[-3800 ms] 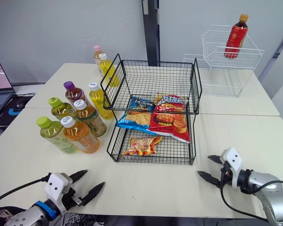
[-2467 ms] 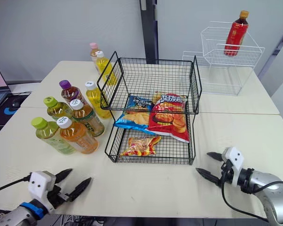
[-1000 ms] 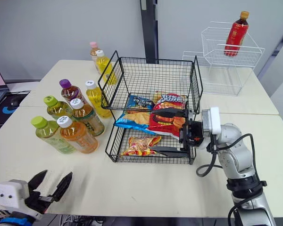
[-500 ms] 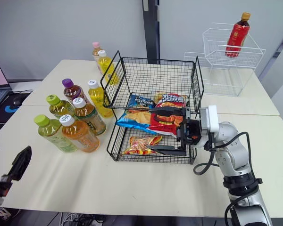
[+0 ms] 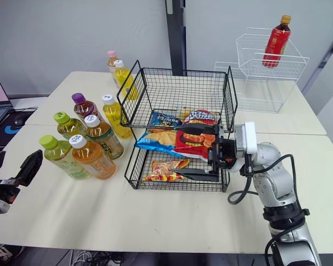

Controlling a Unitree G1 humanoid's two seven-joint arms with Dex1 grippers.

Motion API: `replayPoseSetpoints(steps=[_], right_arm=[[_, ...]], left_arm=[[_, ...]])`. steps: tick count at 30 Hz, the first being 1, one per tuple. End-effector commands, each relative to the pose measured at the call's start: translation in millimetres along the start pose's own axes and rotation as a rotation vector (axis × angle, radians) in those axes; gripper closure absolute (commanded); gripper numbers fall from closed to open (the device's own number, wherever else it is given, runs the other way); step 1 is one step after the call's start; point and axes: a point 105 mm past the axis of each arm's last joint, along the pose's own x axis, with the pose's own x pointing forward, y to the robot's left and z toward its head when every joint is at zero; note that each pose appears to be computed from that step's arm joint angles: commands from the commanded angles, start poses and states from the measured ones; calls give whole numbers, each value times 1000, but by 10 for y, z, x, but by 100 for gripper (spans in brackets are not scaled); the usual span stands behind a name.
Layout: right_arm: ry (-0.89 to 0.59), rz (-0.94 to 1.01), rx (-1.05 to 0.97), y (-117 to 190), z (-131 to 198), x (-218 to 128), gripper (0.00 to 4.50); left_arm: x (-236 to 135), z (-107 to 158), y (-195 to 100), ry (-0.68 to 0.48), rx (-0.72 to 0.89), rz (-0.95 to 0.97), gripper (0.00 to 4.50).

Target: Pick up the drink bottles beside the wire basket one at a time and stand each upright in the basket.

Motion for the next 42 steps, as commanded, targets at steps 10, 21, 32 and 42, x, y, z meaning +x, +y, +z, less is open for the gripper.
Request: replayPoseSetpoints(steps=[10, 21, 32, 42], right_arm=[[16, 22, -51, -58, 82, 89, 0], [19, 12, -58, -58, 120, 125, 0], [24, -17, -48, -65, 110, 104, 0], [32, -6, -45, -43, 90, 89, 0]], left_arm=[[430, -109, 26, 33, 62, -36, 1], [668, -130, -69, 42, 106, -116, 1], [718, -144, -71, 49, 93, -120, 90], [662, -178, 33, 64, 103, -87, 313]])
